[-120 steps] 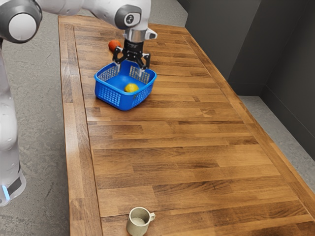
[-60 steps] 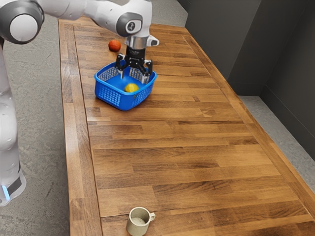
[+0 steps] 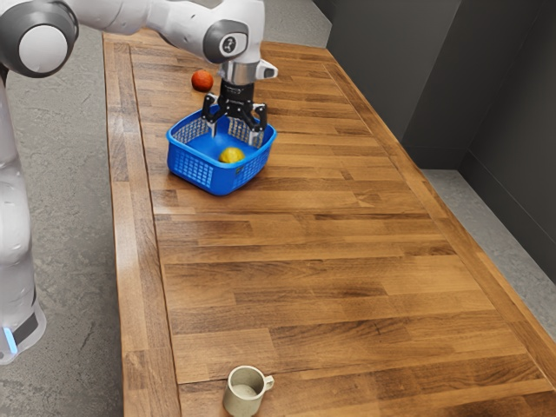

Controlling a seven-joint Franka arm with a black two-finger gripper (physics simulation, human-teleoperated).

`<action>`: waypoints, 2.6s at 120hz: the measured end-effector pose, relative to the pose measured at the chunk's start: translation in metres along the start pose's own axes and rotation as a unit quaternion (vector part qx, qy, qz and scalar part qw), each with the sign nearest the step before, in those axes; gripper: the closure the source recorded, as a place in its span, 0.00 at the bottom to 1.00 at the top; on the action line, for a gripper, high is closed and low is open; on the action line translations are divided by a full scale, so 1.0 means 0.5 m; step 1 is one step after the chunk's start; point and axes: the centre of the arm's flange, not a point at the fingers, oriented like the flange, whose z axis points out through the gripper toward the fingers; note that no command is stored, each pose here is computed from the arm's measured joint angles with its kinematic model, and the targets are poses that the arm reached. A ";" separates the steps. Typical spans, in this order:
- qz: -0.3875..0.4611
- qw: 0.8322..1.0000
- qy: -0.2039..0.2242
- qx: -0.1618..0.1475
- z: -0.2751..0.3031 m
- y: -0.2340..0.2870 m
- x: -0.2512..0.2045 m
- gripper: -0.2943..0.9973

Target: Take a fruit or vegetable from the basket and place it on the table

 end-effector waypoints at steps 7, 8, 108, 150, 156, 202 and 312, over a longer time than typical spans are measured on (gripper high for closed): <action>-0.001 1.000 -0.001 -0.001 0.000 -0.002 0.001 0.23; -0.001 1.000 -0.001 -0.001 0.000 -0.003 0.002 0.23; -0.002 0.999 -0.031 -0.006 0.072 0.000 0.020 0.23; -0.007 0.999 -0.044 -0.003 0.113 0.004 0.031 0.23; -0.007 0.999 -0.045 -0.003 0.116 0.004 0.032 0.23; 0.008 0.999 -0.042 -0.009 0.095 0.009 0.020 0.49; 0.172 0.983 0.064 -0.019 -0.210 0.222 -0.125 0.50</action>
